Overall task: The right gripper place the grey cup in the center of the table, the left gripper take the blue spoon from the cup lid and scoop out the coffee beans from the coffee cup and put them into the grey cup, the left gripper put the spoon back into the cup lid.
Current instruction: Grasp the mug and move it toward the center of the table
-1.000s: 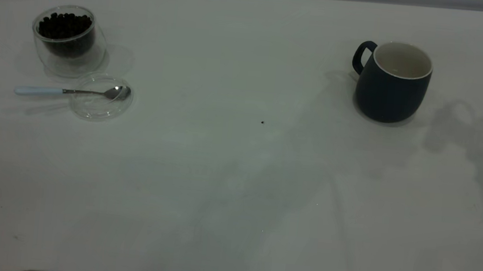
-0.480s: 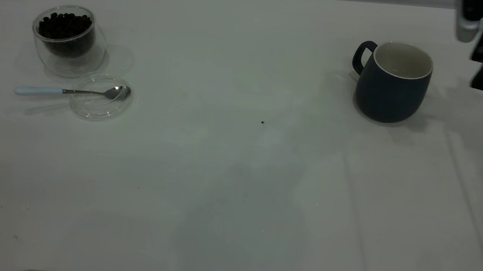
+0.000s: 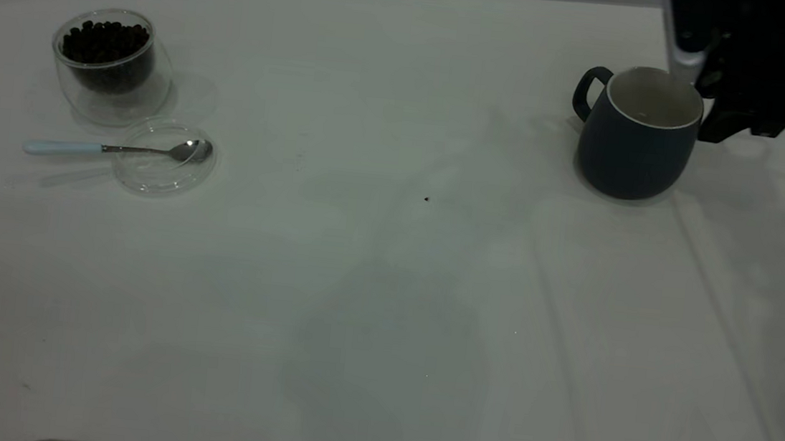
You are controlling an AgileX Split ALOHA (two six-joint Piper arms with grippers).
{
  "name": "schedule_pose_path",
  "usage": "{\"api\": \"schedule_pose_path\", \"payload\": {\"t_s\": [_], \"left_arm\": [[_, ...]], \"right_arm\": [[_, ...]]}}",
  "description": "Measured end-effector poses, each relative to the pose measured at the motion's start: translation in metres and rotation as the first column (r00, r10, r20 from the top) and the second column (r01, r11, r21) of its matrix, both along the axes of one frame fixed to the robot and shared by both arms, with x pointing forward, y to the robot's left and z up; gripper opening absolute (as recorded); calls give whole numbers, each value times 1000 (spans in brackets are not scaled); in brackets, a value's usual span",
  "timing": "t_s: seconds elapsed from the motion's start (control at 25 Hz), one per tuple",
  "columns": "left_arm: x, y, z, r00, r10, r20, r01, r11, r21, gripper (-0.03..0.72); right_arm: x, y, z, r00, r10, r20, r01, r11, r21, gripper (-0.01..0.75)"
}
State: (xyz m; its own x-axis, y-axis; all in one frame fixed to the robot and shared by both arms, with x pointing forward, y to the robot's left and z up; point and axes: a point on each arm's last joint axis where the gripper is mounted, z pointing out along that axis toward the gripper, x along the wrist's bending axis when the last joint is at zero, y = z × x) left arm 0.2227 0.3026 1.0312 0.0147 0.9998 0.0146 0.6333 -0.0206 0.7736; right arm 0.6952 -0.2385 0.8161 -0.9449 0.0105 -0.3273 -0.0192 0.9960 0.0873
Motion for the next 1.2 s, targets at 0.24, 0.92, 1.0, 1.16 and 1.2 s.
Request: {"api": "schedule_pose_path", "payload": {"t_s": [0.24,0.92,1.0,1.16,1.2], "left_arm": [[0,0,0,1000,0,0,0,1000,0,590],[0,0,0,1000,-1,0,1,1000,2,590],[0,0,0,1000,-1,0,1,1000,2,590],[0,0,0,1000,-1,0,1,1000,2,590],[0,0,0,1000,-1,0,1,1000,2,590]], "right_arm": [[-9,42,0,997,81,-18,-80,997,8,459],[-41,150,3,993,-91,-72,107,963,248,459],[-44,162,5,986,-146,-84,165,938,304,459],[-47,178,8,958,-251,-140,287,869,403,459],[-47,179,10,951,-268,-152,308,855,418,459]]}}
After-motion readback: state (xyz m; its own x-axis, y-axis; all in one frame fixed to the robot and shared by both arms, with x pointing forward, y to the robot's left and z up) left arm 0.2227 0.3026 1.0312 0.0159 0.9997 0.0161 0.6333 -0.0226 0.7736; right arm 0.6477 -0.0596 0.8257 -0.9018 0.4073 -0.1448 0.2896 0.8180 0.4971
